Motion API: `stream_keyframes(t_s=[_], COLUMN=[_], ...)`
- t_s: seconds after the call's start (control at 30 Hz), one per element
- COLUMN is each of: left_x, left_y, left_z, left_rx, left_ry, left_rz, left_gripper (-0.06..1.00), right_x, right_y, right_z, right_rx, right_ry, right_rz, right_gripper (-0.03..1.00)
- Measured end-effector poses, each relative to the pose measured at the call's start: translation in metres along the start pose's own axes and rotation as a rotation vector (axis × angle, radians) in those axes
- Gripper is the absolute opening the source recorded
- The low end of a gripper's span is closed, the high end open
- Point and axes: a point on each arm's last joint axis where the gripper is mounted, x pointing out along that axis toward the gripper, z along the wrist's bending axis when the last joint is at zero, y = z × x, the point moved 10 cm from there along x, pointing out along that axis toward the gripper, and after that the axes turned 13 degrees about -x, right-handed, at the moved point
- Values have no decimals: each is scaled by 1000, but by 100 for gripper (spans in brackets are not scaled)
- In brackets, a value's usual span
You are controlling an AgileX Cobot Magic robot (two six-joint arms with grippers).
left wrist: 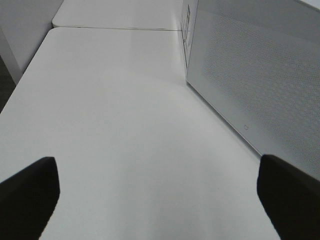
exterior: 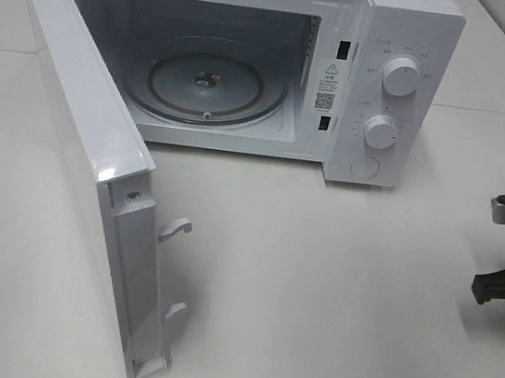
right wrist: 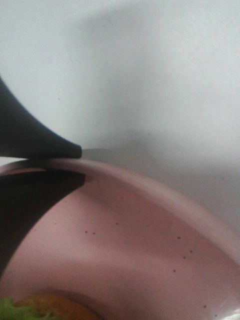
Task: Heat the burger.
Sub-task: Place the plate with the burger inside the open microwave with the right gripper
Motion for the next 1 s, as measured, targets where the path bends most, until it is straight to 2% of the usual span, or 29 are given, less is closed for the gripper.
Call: stream_keyframes(t_s=[0.23, 0.53, 0.63, 0.7, 0.8, 0.87, 1.0], left_x=[0, 0, 0, 0, 0, 0, 0], left_y=[0, 0, 0, 0, 0, 0, 0], left_z=[0, 0, 0, 0, 0, 0, 0], left_rx=[0, 0, 0, 0, 0, 0, 0], left_ry=[0, 0, 0, 0, 0, 0, 0], left_rz=[0, 0, 0, 0, 0, 0, 0], left_gripper=[100, 100, 100, 100, 100, 100, 100], right_x=[-17, -42, -50, -59, -61, -72, -80], right_y=[5, 16, 15, 15, 15, 16, 17], right_z=[17, 41, 51, 66, 70, 88, 102], right_rx=[-68, -247, -302, -372, -387, -461, -523], right_ry=[9, 83, 107, 132, 137, 156, 173], right_rz=[5, 21, 1, -21, -28, -71, -104], right_gripper=[2, 2, 2, 2, 2, 2, 2])
